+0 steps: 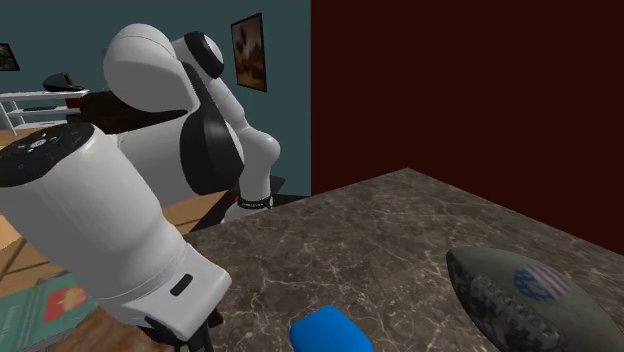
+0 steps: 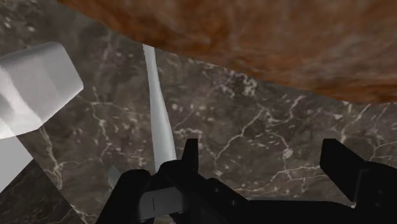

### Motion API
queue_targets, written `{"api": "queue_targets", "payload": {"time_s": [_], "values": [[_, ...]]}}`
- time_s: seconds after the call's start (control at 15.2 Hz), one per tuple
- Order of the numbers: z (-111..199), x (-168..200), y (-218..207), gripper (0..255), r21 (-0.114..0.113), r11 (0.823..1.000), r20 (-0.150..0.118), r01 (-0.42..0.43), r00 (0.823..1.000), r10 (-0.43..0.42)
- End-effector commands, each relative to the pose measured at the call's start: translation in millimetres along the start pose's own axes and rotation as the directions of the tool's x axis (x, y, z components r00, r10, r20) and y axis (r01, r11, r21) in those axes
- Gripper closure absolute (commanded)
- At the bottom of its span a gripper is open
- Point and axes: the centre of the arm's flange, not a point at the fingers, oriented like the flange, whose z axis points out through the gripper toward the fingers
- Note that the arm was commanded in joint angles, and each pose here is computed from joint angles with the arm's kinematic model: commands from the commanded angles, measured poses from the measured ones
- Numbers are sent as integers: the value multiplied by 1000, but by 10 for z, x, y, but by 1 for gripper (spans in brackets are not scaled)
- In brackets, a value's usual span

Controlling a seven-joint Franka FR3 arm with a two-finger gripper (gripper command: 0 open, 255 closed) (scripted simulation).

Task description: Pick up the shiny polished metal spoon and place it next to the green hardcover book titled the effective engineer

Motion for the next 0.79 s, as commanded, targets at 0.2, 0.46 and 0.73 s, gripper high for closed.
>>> {"api": "queue_targets", "payload": {"time_s": [0.2, 0.46, 0.73], "values": [[-241, -229, 58, 0, 48, 999, -7, -2, 1000, 3], [-344, -229, 63, 0, 48, 999, -7, -2, 1000, 3], [-344, -229, 63, 0, 48, 999, -7, -2, 1000, 3]]}}
